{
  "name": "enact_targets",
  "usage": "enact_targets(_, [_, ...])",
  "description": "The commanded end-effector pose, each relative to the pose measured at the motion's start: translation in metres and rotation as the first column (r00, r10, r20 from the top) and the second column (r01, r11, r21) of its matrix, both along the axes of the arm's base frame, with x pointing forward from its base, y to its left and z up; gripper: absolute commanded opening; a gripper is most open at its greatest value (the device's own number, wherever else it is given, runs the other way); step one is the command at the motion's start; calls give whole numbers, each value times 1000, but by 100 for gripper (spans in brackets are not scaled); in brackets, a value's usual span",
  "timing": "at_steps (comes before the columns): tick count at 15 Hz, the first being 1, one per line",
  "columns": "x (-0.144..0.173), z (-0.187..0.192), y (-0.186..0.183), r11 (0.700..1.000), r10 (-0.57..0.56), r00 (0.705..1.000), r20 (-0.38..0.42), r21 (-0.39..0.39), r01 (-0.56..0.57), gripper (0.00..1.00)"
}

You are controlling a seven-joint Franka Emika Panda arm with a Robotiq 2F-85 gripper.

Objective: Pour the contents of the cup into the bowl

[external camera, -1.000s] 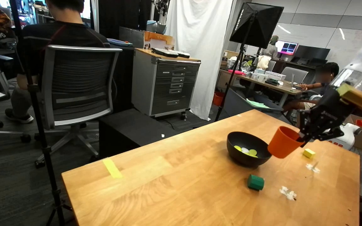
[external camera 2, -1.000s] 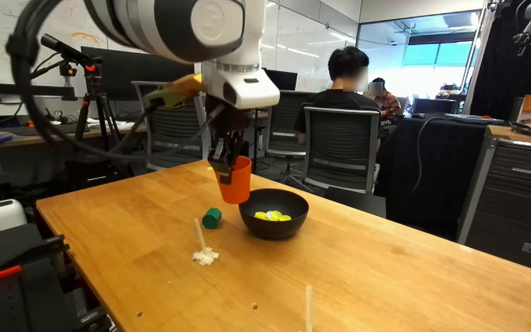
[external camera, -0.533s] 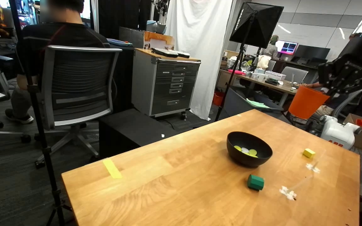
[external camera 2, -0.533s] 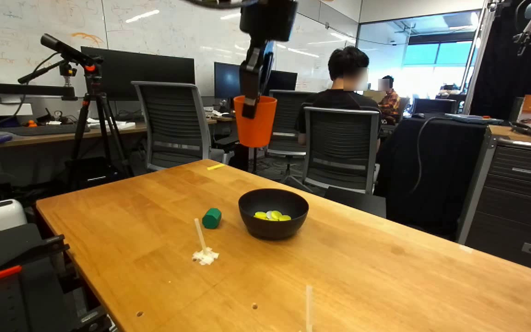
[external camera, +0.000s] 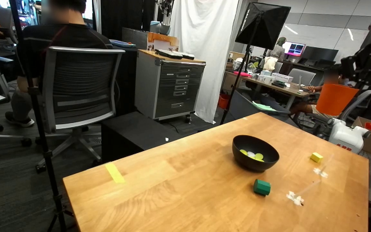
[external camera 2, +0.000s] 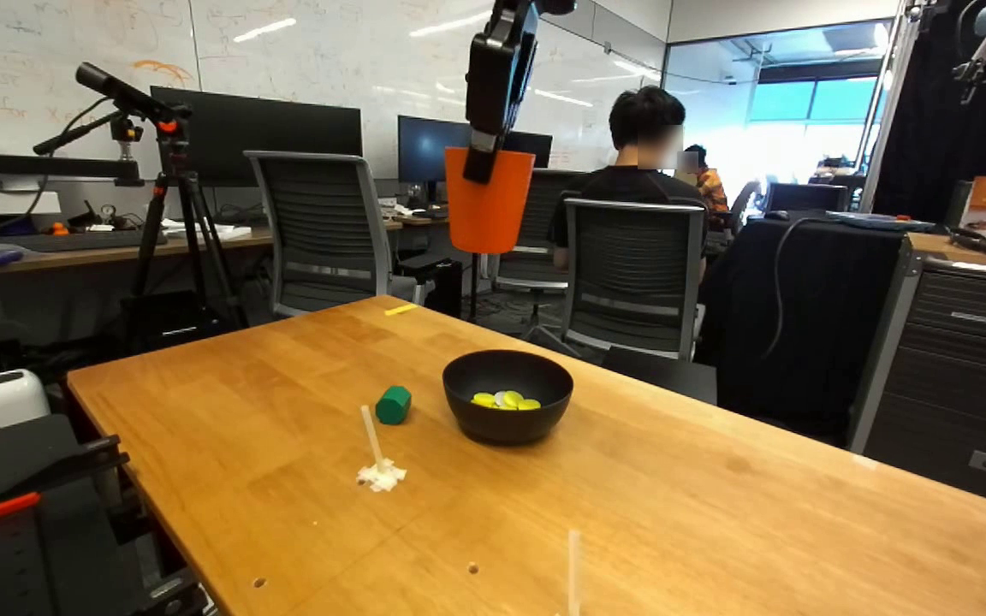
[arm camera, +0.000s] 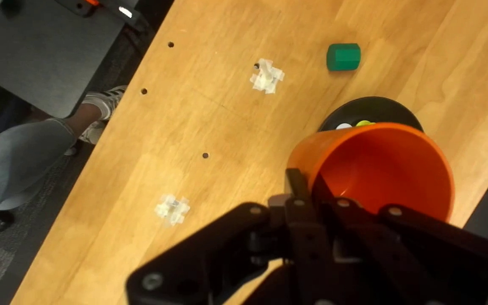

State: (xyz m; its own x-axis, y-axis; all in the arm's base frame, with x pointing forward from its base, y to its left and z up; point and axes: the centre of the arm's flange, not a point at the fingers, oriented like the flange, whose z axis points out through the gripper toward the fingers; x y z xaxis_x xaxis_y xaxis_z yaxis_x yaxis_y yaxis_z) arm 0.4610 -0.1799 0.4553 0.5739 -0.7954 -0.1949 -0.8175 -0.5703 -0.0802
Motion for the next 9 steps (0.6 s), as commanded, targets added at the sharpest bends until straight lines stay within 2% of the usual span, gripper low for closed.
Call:
enact_targets(1, [6,-10,-3,996,47,999,-2,-82,-47,2])
enact_targets(4, [8,-28,-4,987,83,997,-1,-139,-82,2])
enact_targets(9, [3,-67,0,976,152,988,20,-162,-147,2])
